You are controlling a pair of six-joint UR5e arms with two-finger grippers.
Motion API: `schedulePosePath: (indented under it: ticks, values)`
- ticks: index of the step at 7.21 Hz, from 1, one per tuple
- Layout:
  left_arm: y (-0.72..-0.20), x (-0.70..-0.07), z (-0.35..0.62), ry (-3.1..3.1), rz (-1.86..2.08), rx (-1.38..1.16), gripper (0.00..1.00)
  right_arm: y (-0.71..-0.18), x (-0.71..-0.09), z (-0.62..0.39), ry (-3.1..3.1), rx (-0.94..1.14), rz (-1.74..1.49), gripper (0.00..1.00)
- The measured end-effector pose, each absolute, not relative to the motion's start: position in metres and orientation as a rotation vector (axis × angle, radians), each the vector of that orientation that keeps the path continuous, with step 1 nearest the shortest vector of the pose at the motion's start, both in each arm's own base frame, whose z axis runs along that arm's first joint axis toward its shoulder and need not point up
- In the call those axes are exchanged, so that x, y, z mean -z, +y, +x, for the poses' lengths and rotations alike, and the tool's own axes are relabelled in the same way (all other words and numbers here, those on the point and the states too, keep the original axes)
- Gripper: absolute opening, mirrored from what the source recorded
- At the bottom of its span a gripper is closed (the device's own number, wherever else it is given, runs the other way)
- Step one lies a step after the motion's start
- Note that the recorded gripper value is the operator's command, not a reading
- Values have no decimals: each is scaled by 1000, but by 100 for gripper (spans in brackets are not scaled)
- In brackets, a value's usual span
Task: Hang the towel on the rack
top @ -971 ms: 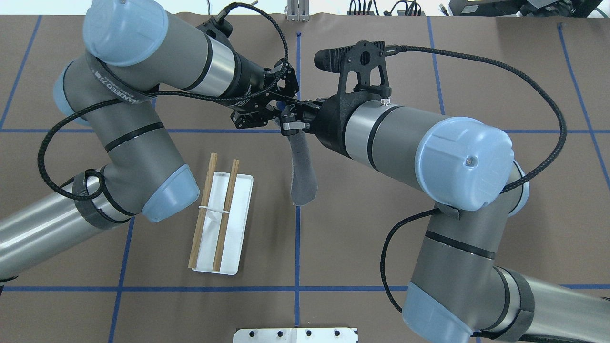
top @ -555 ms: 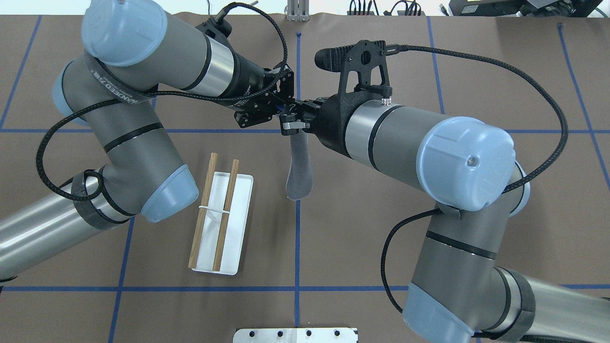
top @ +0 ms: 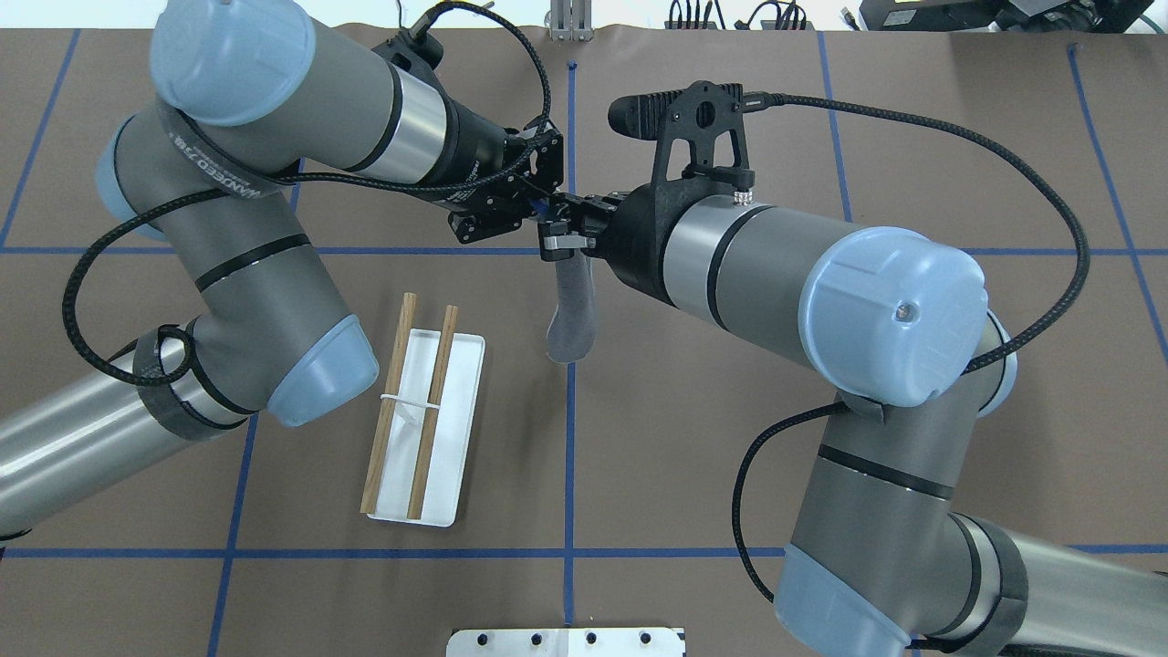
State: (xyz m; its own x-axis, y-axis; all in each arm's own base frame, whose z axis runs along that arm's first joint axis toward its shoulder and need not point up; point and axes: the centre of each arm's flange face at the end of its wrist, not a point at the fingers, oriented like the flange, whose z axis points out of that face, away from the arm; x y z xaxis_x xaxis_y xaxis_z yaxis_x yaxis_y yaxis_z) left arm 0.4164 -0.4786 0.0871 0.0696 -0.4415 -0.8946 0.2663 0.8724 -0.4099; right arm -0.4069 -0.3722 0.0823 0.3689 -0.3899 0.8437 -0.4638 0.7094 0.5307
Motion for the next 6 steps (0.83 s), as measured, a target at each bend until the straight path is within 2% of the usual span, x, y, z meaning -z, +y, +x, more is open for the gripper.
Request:
schedulePosePath:
  ticks: [3, 6]
  values:
    - [-490, -90, 403, 1402, -120, 542, 0, -351, -86, -389, -1320, -85, 705, 100]
    - [-503, -110, 382, 1380, -63, 518, 0, -362, -118, -362, -1075, -50, 550, 100]
